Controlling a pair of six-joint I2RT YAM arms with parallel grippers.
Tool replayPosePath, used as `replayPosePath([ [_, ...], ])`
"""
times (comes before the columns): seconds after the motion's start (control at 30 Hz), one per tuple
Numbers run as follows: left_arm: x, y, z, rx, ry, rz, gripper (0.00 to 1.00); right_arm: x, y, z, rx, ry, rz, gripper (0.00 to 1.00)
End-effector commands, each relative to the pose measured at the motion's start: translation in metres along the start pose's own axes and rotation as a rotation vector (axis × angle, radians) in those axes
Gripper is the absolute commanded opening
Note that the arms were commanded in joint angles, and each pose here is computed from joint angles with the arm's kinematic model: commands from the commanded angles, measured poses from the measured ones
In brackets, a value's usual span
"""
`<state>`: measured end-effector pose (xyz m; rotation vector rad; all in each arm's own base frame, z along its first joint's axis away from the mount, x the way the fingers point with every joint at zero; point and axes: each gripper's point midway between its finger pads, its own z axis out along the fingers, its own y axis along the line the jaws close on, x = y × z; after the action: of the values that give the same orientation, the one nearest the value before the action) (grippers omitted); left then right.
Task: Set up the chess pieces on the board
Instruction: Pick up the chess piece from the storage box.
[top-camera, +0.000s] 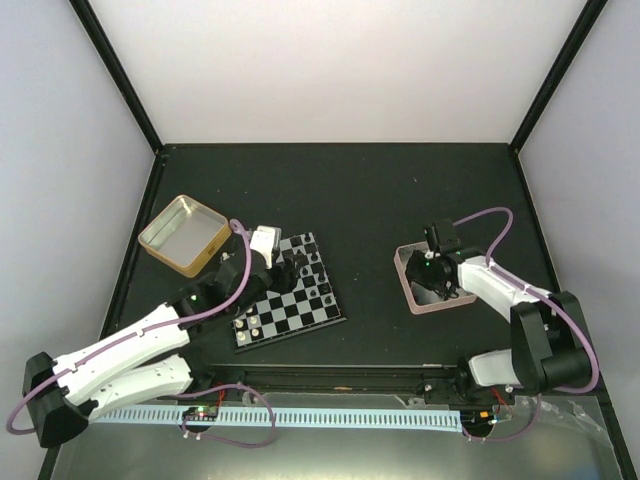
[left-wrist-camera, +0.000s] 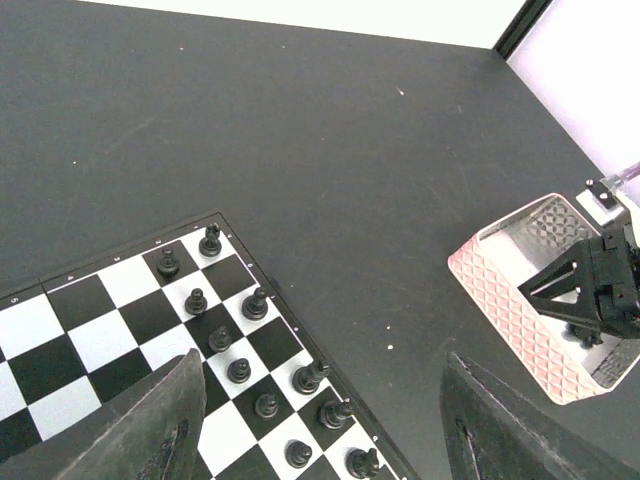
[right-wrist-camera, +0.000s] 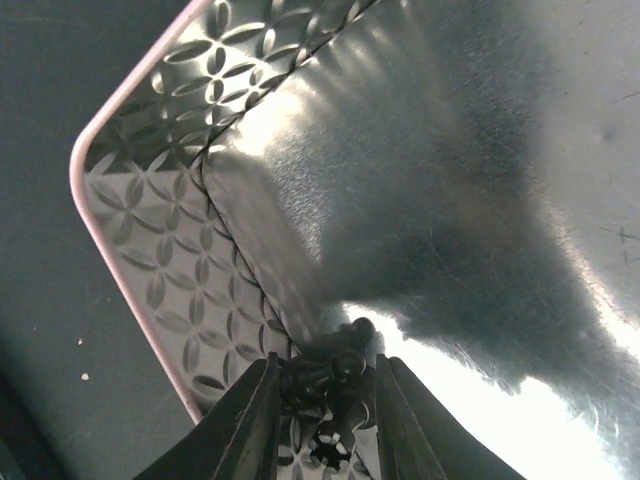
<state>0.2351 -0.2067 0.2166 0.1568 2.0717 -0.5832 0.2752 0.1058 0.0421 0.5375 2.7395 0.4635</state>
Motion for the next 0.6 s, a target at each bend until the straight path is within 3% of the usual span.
replayPosePath([
  [0.0, -0.005, -0.004, 0.005, 0.013, -0.008, -0.010, 0.65, 0.010, 0.008, 0.007, -0.073, 0.056, 0.003, 0.26],
  [0.33, -0.009, -0.005, 0.007, 0.000, -0.005, -0.024, 0.64, 0.007, -0.026, 0.010, 0.079, -0.009, -0.005, 0.07],
  [0.57, -0.010, -0.006, 0.009, -0.009, 0.004, -0.026, 0.64, -0.009, -0.032, 0.000, 0.142, -0.081, -0.037, 0.01],
])
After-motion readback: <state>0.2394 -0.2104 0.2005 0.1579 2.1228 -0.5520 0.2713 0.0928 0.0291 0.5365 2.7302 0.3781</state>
